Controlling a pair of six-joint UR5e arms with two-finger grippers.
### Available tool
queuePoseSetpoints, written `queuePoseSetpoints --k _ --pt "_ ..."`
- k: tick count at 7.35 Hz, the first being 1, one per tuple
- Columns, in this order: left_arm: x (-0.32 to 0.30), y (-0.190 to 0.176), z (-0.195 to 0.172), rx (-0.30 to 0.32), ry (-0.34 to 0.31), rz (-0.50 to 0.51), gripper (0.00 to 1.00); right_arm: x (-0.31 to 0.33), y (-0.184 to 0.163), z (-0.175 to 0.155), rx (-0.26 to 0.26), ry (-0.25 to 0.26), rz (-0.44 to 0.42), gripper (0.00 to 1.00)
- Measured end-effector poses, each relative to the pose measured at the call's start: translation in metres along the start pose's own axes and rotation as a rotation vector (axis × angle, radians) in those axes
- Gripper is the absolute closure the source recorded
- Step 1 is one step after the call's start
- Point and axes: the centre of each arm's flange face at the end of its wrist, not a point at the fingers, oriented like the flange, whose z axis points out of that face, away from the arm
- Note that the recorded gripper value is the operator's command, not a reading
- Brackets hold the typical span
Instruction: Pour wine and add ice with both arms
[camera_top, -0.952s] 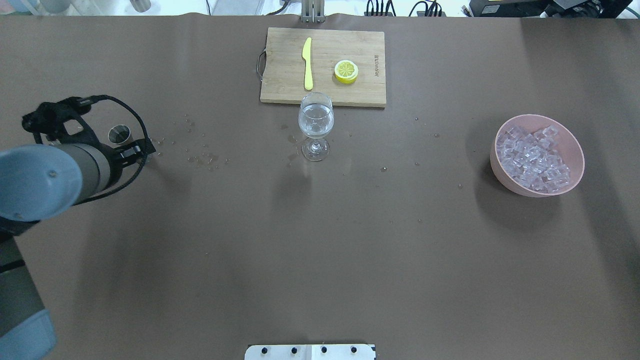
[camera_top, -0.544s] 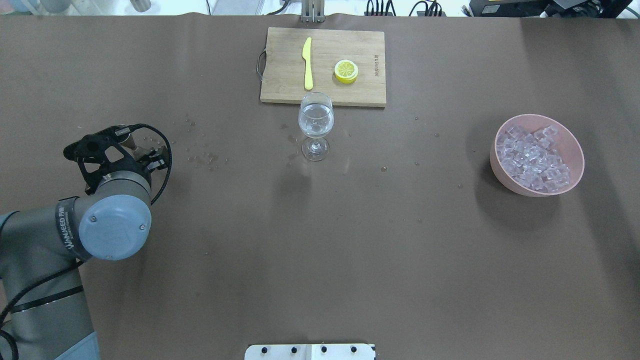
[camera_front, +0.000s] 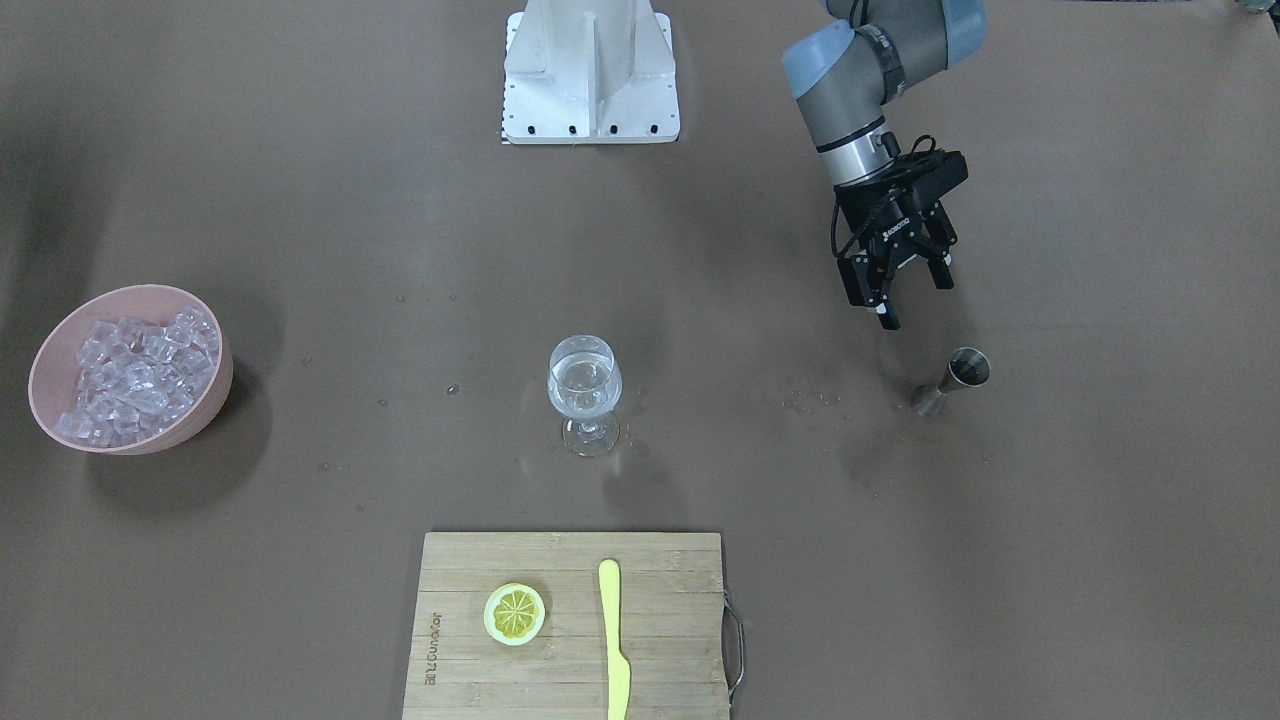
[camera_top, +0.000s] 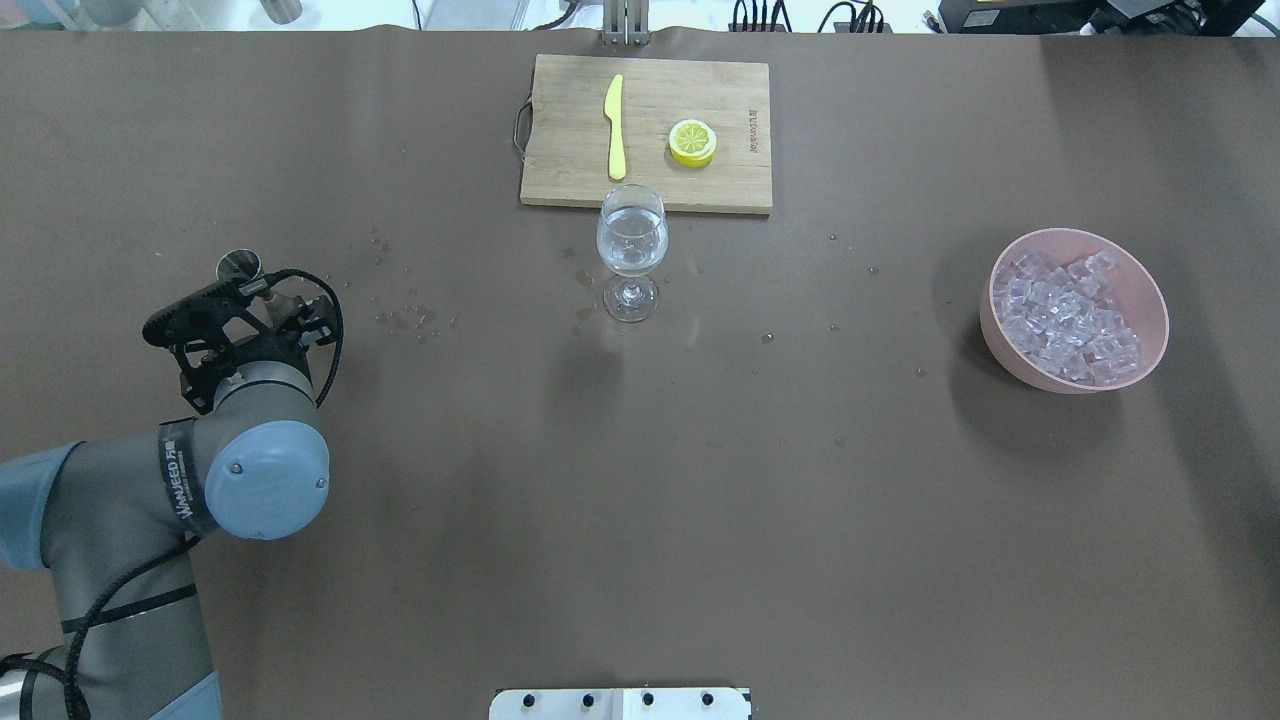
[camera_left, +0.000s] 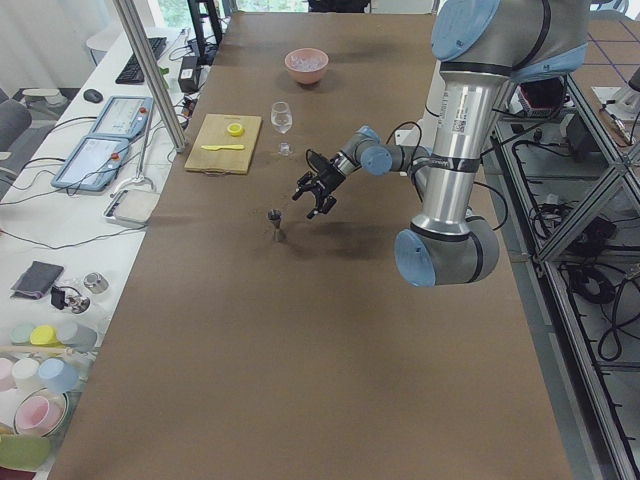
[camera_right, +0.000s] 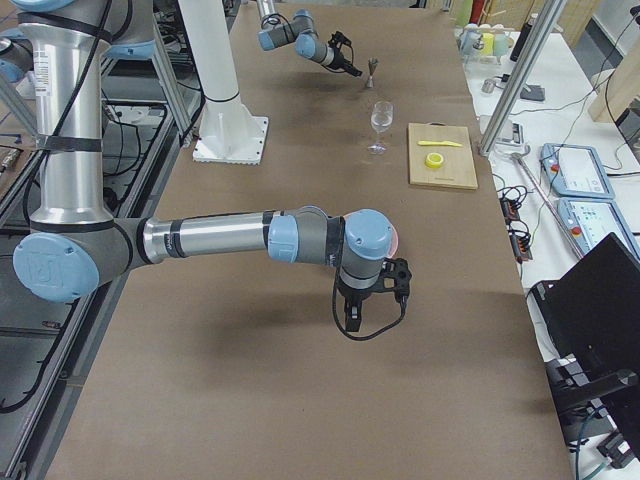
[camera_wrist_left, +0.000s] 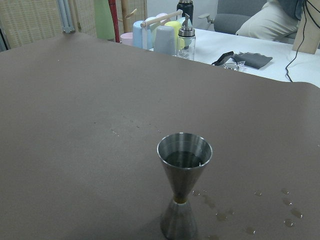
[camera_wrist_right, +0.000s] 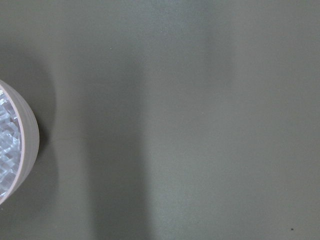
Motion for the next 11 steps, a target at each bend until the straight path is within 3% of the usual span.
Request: queuePoseSetpoints --k 2,5,11 --pt "0.0 0.013 0.011 0.062 -0.058 0.021 0.02 -0.002 0.001 -0.002 0.003 0.0 -0.003 0.0" --pt "0.013 0.028 0.022 0.101 -0.106 0.029 0.02 -0.004 0.001 -0.004 0.007 0.0 -0.006 0.0" --pt "0.031 0.013 0.077 0.179 -0.174 0.022 0.02 -0.004 0.0 -0.004 0.005 0.002 -0.004 0.0"
